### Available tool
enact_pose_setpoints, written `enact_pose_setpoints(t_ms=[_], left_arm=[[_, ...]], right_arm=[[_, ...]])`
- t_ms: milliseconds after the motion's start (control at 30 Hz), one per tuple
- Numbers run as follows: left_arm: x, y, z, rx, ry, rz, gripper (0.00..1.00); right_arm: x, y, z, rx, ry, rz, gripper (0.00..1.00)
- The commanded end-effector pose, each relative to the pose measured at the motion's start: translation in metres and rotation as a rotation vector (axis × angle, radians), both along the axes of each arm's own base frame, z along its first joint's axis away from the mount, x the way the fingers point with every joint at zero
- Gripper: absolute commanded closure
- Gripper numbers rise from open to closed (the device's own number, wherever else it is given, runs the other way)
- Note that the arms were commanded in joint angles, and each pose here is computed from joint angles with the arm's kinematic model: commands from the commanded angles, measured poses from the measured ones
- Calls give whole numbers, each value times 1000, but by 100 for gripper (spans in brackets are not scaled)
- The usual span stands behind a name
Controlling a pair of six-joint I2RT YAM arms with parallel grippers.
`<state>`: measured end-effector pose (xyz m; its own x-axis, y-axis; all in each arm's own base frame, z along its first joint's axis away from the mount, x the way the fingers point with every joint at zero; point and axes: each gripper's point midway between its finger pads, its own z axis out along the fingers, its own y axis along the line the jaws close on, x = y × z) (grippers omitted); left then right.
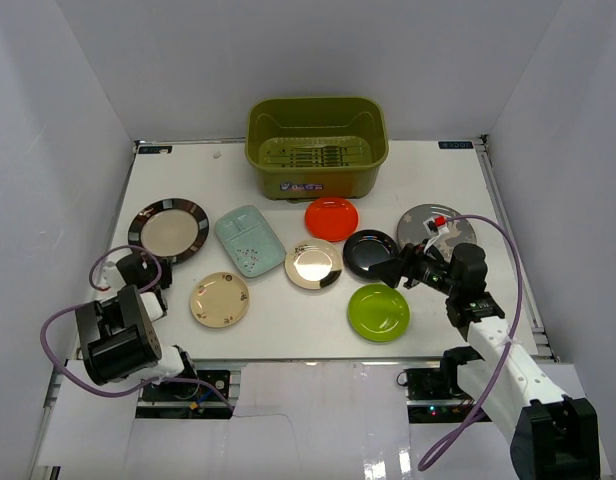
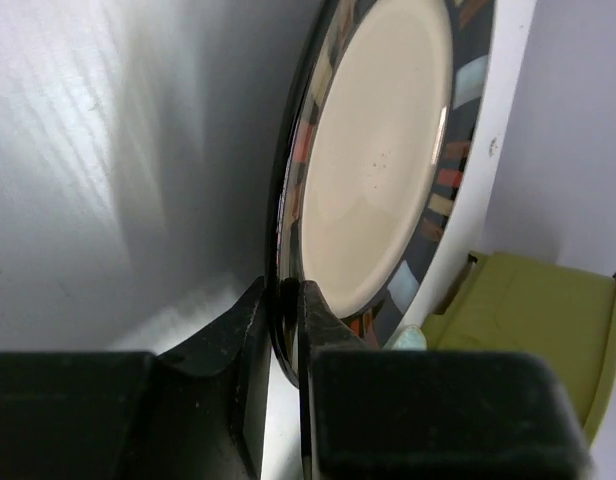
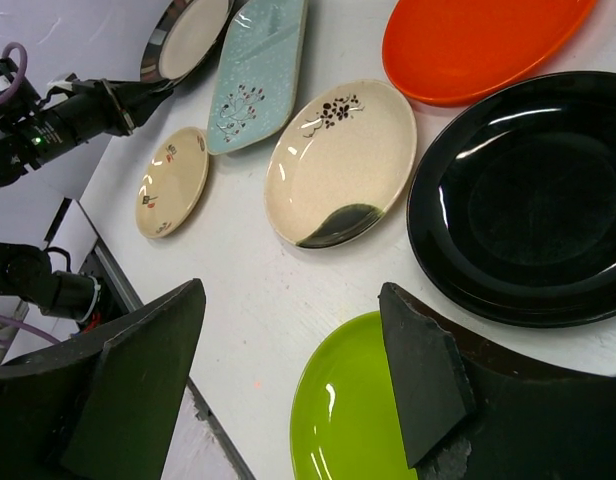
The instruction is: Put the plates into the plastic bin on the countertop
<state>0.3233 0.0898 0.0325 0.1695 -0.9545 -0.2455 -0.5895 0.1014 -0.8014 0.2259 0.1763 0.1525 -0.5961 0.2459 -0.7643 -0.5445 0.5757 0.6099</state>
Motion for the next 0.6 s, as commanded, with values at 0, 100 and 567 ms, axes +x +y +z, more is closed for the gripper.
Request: enact_pose_setpoints(t_ms=[0,100,567], left_arm=[[4,-9,12,15,-52,-64,100],[20,-16,61,47,-205,-134,100],[101,-151,351,301,-750,-590,100]], right_arm=[[-3,2,0,-8,-10,18,24],[-3,1,2,-11,-17,11,24],[-2,0,12,25,-26,-22,26]])
